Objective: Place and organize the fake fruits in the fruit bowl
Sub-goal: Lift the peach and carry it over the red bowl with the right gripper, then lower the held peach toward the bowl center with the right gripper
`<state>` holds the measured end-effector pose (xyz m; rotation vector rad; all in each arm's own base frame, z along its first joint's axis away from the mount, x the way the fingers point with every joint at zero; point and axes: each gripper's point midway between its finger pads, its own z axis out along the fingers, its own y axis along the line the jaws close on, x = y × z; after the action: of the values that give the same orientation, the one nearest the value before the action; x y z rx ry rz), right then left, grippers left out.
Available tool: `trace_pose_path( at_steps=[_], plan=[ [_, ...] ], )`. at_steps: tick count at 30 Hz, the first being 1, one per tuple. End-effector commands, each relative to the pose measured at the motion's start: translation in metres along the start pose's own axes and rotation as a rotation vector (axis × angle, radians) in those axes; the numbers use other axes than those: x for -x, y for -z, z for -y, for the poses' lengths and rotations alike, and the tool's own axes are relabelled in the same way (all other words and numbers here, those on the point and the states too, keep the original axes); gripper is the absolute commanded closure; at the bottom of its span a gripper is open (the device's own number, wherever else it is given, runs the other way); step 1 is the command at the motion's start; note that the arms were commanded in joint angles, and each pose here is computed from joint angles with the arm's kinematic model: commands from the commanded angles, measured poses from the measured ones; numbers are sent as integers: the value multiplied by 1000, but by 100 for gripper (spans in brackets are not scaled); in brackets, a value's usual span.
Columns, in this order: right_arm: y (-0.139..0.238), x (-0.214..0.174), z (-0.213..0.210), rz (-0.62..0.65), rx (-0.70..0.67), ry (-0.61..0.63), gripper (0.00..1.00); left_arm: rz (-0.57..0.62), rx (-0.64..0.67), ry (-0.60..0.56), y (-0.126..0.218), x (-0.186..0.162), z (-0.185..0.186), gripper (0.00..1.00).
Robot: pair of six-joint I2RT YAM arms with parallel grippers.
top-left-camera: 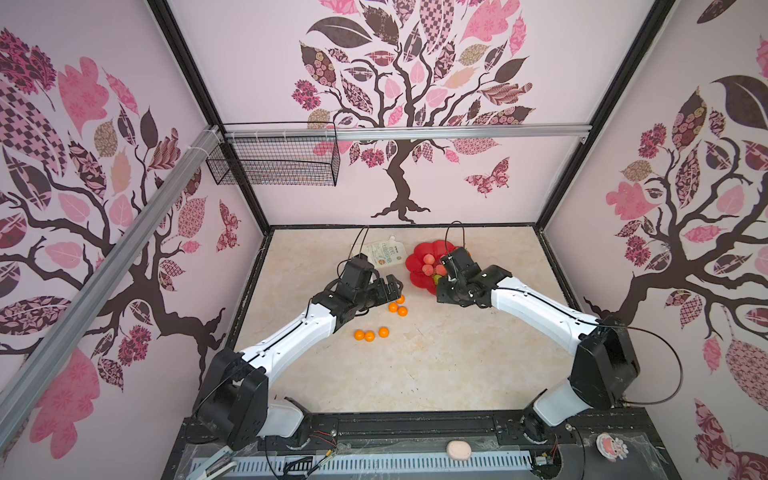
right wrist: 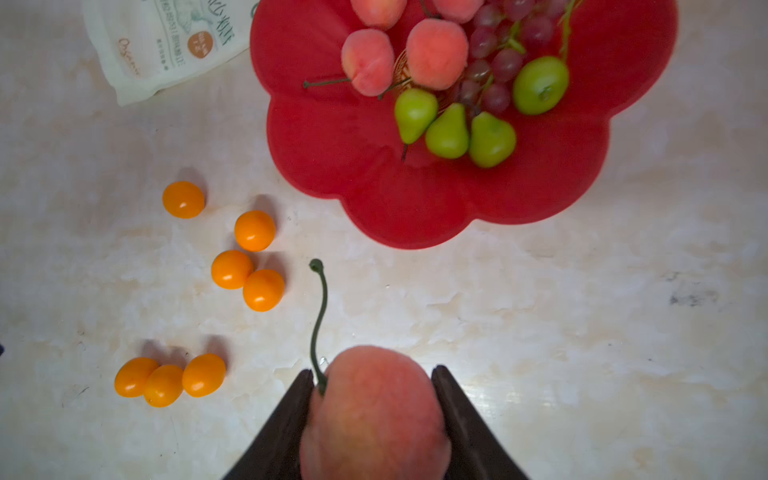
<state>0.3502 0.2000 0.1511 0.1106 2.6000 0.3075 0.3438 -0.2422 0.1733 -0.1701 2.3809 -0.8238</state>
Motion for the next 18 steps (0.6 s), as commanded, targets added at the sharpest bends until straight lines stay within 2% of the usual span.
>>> trace_pose_path(
  at_steps=[1,10,14,18],
  plan=[
    [-4,30,-7,35,20,33,54,44,-45,-31,-10,22,21,1],
    [-52,91,11,51,-20,-9,54,43,-78,-152,-44,47,46,1],
    [-73,109,18,49,-43,-12,54,69,-111,-223,-50,62,57,1],
    [-98,122,26,39,-53,-34,54,99,-161,-241,-56,77,62,2]
  ],
)
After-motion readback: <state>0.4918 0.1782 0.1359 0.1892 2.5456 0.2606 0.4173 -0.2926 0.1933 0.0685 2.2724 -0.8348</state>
